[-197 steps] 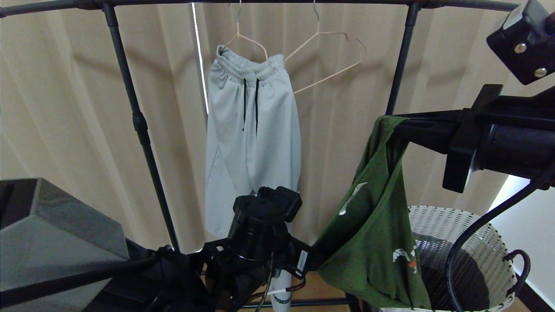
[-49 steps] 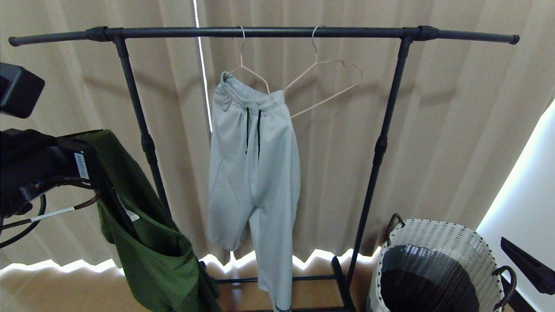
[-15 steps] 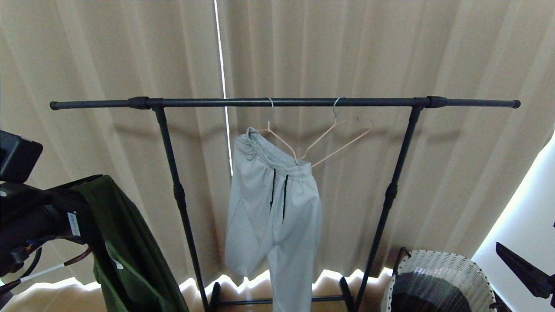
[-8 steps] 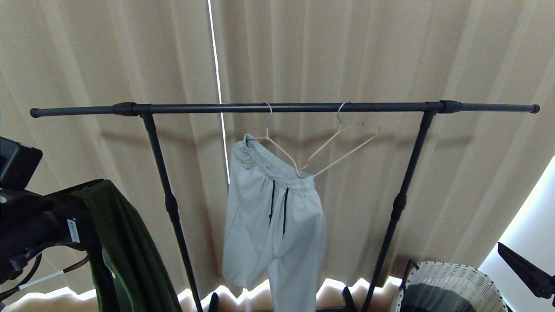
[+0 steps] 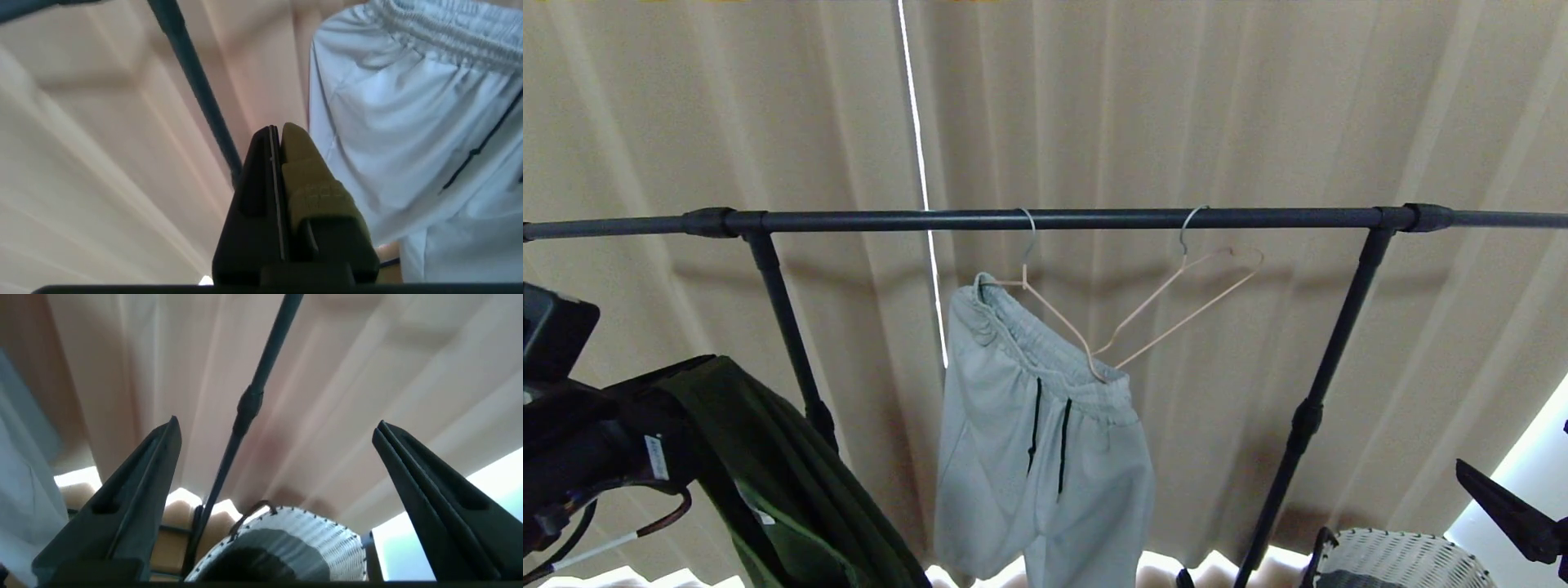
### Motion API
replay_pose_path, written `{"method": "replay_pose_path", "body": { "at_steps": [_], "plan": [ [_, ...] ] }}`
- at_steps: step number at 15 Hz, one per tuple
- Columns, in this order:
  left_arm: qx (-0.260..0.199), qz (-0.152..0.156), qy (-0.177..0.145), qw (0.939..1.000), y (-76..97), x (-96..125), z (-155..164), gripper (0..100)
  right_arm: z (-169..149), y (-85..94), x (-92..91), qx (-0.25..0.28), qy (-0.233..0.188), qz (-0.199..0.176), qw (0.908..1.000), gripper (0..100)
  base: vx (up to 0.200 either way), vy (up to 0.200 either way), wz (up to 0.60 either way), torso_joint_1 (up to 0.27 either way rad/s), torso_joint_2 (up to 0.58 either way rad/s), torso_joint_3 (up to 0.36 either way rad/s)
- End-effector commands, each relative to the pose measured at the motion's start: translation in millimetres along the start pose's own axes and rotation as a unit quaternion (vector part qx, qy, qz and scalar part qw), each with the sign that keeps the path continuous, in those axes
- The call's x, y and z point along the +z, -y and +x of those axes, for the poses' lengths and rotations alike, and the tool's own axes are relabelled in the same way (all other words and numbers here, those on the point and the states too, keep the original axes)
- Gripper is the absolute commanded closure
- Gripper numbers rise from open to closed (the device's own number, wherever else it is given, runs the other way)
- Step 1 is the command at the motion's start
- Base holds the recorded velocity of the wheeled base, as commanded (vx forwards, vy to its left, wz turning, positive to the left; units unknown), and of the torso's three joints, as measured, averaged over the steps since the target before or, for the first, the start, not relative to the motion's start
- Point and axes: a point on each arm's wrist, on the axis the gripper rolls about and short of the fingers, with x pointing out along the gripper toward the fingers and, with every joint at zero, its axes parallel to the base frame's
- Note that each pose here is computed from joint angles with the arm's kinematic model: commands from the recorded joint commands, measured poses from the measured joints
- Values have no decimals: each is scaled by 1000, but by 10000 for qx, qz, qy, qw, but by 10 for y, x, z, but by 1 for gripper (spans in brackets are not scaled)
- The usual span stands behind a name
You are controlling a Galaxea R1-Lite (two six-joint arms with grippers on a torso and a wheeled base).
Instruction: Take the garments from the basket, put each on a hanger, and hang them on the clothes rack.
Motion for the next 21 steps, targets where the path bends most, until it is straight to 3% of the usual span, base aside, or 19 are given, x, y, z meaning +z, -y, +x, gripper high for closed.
{"method": "replay_pose_path", "body": {
  "at_steps": [1, 6, 10, 11, 12, 16, 19, 21],
  "plan": [
    [31, -84, 54, 9999, 10, -76, -140, 100, -11, -3, -9, -7, 11, -3, 10000, 0, 0, 0, 0, 0, 0, 0],
    [-13, -239, -242, 9994, 51, -271, -195, 100, 2, -37, -92, 126, -151, 9, 9998, 0, 0, 0, 0, 0, 0, 0],
    [-141, -260, 172, 9994, 34, -206, -326, 100, 49, -55, 37, 705, 116, 20, 9974, 0, 0, 0, 0, 0, 0, 0],
    [-224, -270, 433, 9984, 12, -88, -337, 100, 192, -49, 199, 921, 141, 126, 9956, 0, 0, 0, 0, 0, 0, 0],
    [-229, -268, 481, 9982, 8, -61, -333, 100, 261, -61, 264, 1033, 149, 121, 9945, 0, 0, 0, 0, 0, 0, 0],
    [-214, -281, 587, 9976, 0, -31, -326, 100, 734, -333, 617, 1924, 106, 8, 9813, 0, 0, 0, 0, 0, 0, 0],
    [-216, -281, 580, 9977, 1, -32, -322, 100, 1066, -496, 690, 2091, -165, 51, 9777, 0, 0, 0, 0, 0, 0, 0],
    [-217, -282, 572, 9977, 1, -33, -319, 100, 1238, -661, 773, 2055, -297, 289, 9778, 0, 0, 0, 0, 0, 0, 0]
  ]
}}
